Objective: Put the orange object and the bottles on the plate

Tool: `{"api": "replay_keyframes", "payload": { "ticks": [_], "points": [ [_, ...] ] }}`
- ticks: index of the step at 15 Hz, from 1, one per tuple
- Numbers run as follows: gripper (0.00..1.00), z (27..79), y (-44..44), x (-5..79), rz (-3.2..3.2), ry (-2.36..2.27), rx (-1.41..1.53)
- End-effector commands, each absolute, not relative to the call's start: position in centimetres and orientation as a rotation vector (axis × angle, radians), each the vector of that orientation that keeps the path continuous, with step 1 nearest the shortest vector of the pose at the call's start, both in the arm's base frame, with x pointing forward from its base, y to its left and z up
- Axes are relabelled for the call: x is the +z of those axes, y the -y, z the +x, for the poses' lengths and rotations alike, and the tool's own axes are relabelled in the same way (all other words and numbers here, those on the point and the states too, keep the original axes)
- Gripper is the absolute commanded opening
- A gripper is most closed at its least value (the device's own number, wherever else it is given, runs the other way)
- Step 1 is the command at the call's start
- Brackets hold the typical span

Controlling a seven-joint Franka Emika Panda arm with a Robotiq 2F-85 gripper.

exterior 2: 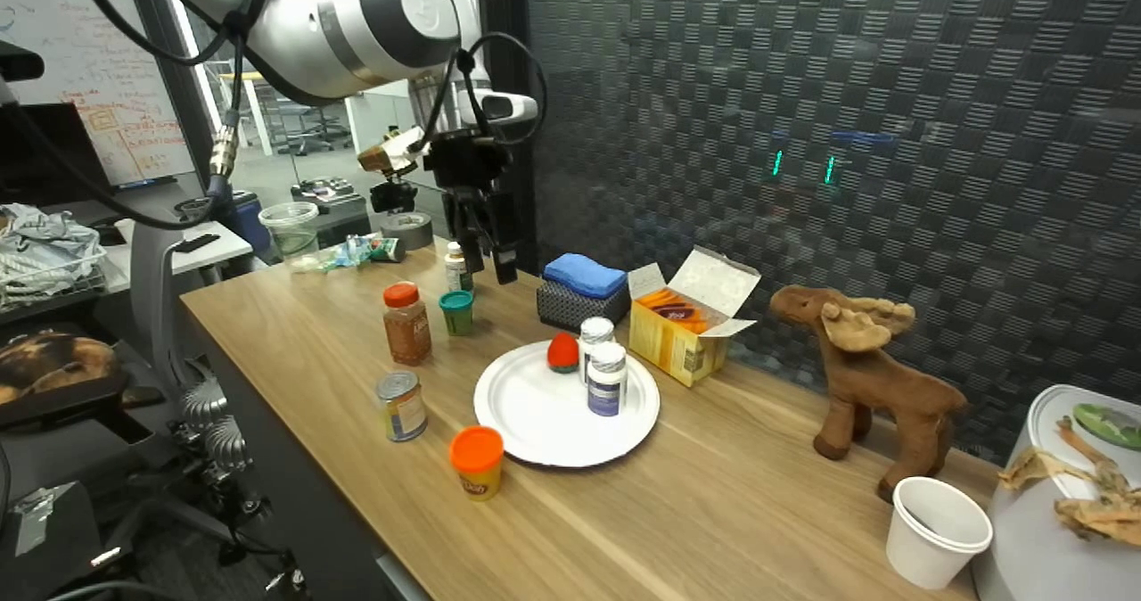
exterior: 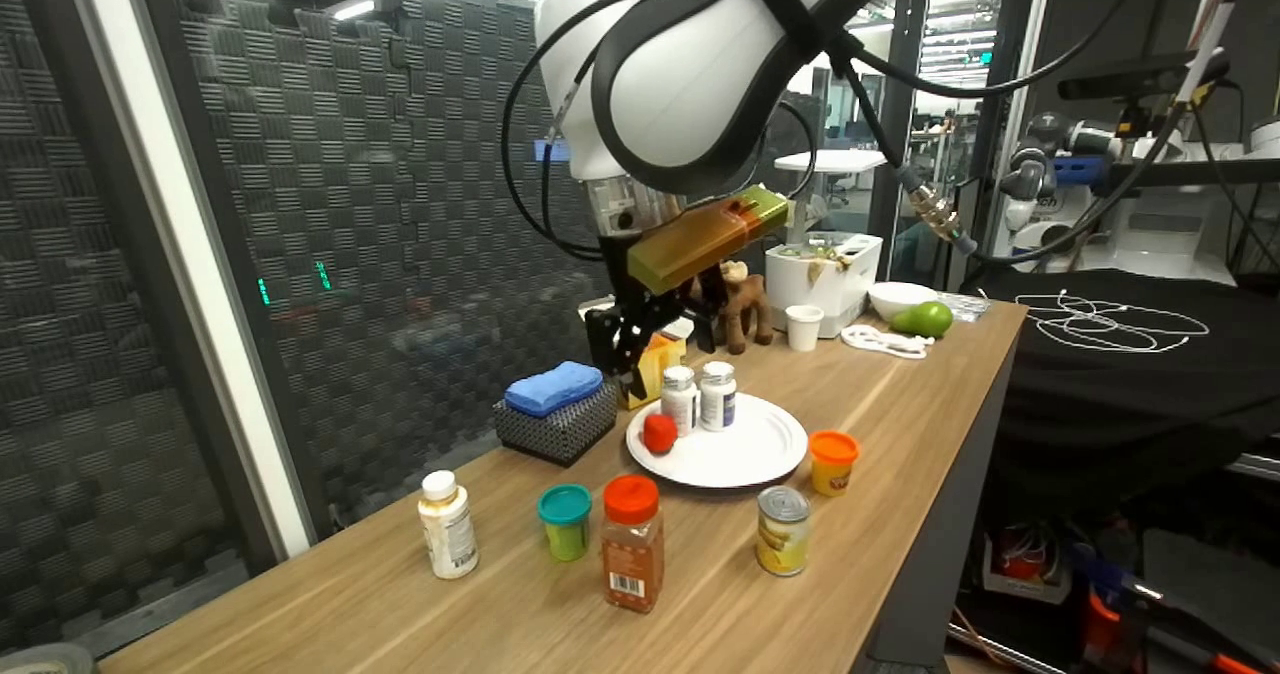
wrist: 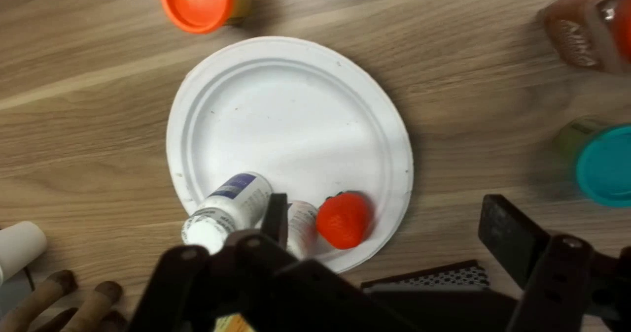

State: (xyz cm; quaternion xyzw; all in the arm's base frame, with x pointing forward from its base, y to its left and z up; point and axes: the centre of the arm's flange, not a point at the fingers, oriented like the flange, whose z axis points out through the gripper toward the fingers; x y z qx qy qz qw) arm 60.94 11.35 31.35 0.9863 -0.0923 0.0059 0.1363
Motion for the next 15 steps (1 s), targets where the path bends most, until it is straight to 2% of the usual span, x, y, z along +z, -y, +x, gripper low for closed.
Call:
{"api": "replay_keyframes", "payload": {
  "ticks": [1,9,15],
  "points": [
    [1.0,59.7,-16.3,31.8,2.895,0.225,0.069],
    [1.0,62.3,-21.4,29.5,3.009,0.28,0.24],
    [1.0,63.9,-21.5,27.1,3.04,0.224,0.114]
  ]
}}
